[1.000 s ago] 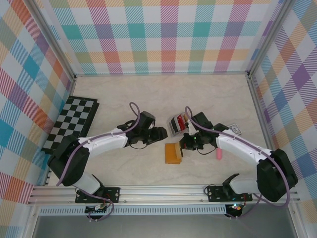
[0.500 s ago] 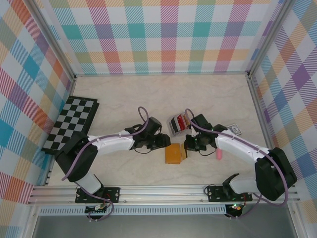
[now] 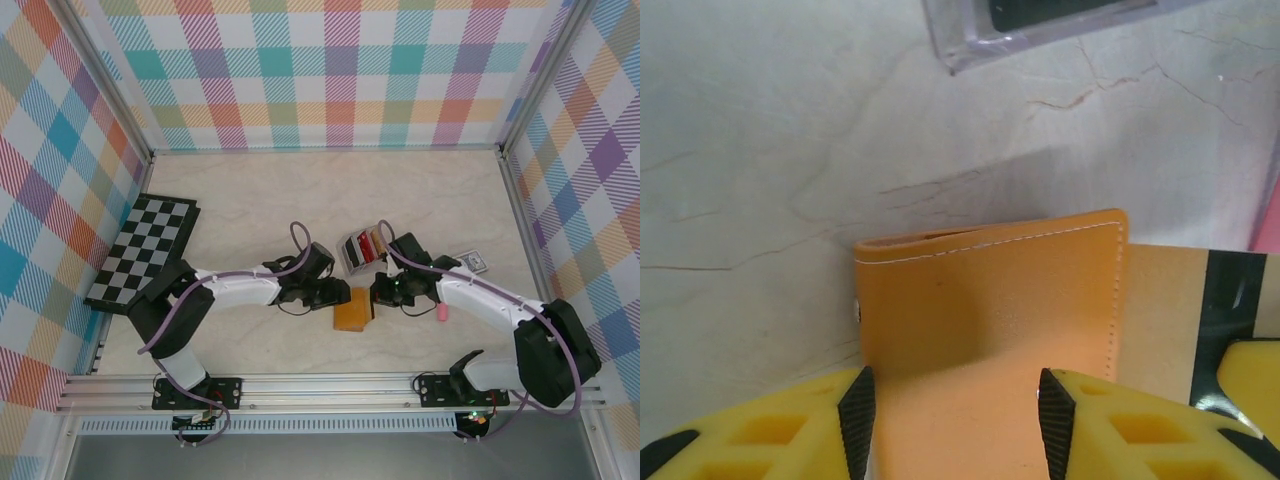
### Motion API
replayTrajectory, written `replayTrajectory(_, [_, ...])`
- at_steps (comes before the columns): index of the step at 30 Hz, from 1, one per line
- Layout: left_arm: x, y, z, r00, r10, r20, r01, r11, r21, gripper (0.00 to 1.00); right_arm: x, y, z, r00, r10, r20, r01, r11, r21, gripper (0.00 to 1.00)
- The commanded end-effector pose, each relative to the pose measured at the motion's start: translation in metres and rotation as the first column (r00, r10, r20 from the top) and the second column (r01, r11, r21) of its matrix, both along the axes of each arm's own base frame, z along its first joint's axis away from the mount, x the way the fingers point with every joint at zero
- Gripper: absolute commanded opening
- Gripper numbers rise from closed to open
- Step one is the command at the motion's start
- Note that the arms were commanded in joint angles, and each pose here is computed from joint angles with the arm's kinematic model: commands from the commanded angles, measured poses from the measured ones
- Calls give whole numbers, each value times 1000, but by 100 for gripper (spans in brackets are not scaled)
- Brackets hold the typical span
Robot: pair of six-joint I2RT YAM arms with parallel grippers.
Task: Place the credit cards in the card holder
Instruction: Open the card holder at the center of the table.
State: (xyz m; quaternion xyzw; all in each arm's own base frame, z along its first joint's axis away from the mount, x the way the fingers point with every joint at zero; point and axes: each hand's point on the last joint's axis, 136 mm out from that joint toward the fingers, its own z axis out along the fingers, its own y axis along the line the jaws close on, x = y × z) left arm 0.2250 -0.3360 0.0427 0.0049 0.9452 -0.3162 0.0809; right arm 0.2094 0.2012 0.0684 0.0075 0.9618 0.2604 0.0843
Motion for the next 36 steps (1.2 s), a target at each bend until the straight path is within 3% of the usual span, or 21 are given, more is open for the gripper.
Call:
replayTrajectory(1, [-2,-17,7,999,-37,19,38,998,-50,50,2,9,16,1000,-6,9,5,992,123,3])
replayTrajectory(13, [-3,-21,28,997,-25,66,35,989,-146,75,10,11,33,998,-60,-11,61,942,329,2])
replayTrajectory(25, [-11,-27,36,999,-30,46,40,966,-255,83,21,17,37,996,-75,-52,91,882,463,1])
replayTrajectory(31, [-12,-27,32,999,-24,36,33,964,-265,78,26,21,35,994,-73,-78,103,857,505,0])
replayTrajectory(36, [-10,-23,29,999,-8,34,17,967,-255,57,30,22,37,994,-71,-87,107,839,533,0])
